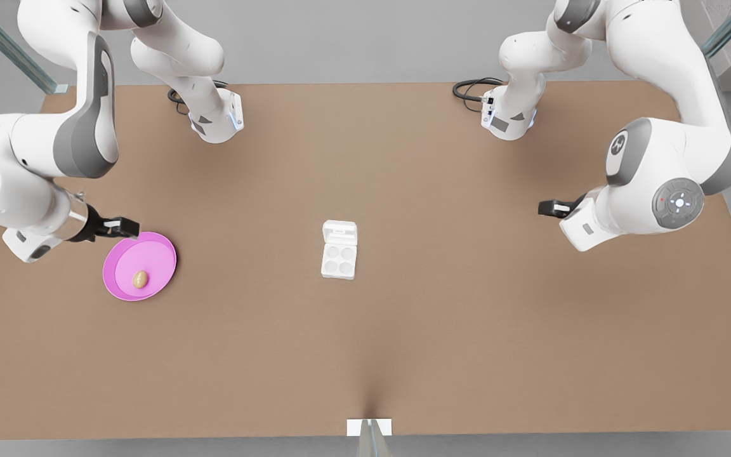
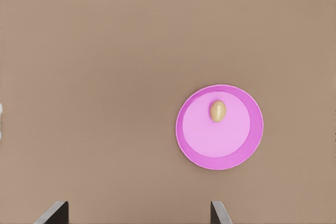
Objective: Pack egg into the box and close the box lid
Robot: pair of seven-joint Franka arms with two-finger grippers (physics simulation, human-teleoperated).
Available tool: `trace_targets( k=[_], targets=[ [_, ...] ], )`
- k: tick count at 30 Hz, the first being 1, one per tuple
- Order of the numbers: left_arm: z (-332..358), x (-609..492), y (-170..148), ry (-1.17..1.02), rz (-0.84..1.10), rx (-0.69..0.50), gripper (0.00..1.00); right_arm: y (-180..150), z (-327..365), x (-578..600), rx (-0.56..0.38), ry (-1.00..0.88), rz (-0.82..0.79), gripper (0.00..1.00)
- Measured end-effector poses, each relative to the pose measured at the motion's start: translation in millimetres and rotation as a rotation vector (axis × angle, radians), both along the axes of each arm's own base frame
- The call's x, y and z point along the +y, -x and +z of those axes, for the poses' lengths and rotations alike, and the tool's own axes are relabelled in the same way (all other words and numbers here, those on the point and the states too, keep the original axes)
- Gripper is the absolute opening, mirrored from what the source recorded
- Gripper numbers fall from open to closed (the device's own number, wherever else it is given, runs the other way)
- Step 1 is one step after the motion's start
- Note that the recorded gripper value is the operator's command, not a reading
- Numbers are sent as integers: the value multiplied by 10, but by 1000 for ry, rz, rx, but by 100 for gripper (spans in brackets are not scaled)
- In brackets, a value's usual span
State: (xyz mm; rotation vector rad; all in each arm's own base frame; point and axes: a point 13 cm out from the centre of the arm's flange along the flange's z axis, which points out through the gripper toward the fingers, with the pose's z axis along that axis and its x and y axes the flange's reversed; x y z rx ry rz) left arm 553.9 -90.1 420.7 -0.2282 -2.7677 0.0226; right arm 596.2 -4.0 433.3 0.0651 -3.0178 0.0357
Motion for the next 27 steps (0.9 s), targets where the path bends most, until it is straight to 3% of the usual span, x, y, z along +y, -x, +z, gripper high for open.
trace_targets(
  k=[5, 8, 10, 15, 22, 27],
  targets=[
    [-219, -530, -83, -14, -67, -20, 100, -251, 50, -5, -99, 0, 11, 100],
    [-665, -375, -401, 9, 10, 11, 100, -323, 84, 8, -130, 0, 18, 100],
    [-746, -254, -436, 0, 54, 29, 100, -370, 7, 2, -130, -2, 20, 100],
    [-908, -267, -338, -23, 102, 81, 100, -563, -935, 153, -32, -17, 37, 100],
    [-922, -303, -314, -35, 159, 88, 100, -593, -2216, -443, 107, -25, -66, 100],
    [-686, -231, -352, -32, 213, 54, 100, -561, -2935, -946, 137, -9, -115, 100]
  ],
)
